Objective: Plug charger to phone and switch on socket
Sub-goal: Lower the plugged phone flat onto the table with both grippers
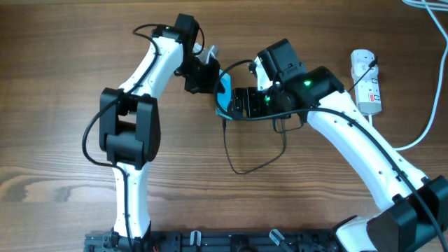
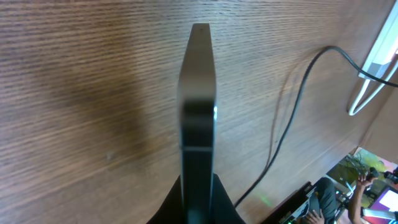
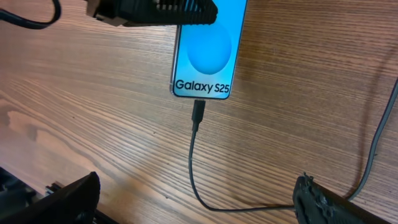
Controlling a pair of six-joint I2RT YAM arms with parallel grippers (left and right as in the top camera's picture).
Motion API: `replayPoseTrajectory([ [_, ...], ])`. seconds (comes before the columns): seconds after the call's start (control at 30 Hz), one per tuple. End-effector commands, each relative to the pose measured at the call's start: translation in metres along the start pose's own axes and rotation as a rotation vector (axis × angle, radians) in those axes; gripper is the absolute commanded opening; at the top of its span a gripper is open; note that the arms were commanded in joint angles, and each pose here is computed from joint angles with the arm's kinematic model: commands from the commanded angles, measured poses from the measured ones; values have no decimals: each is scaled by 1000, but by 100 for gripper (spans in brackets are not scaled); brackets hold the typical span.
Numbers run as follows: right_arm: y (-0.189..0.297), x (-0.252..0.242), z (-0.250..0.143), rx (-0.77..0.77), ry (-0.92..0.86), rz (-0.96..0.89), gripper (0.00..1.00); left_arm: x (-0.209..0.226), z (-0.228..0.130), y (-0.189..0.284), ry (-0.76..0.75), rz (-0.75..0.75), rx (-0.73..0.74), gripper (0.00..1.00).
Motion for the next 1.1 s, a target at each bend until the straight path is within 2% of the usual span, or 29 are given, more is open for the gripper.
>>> replayPoseTrajectory([
  [0.0,-1,1,3,1,-17,12,100,6,1,-10,-9,-8,19,4],
  [0.67,-1,1,3,1,-17,10,100,21,7,-21,-6,55,9,7],
  [1.07,-1,1,3,2,-18,10,100,27,8,-21,-4,103,1,12],
])
Point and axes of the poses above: each gripper's point midway between its finger pads, its own y axis back along the fingers, its own x axis along the line the jaws close on, z = x × y, the point moved 4 cm from there along y, back along the fingers, and after that the axes turned 2 degrees about y, right-handed, at the moved point
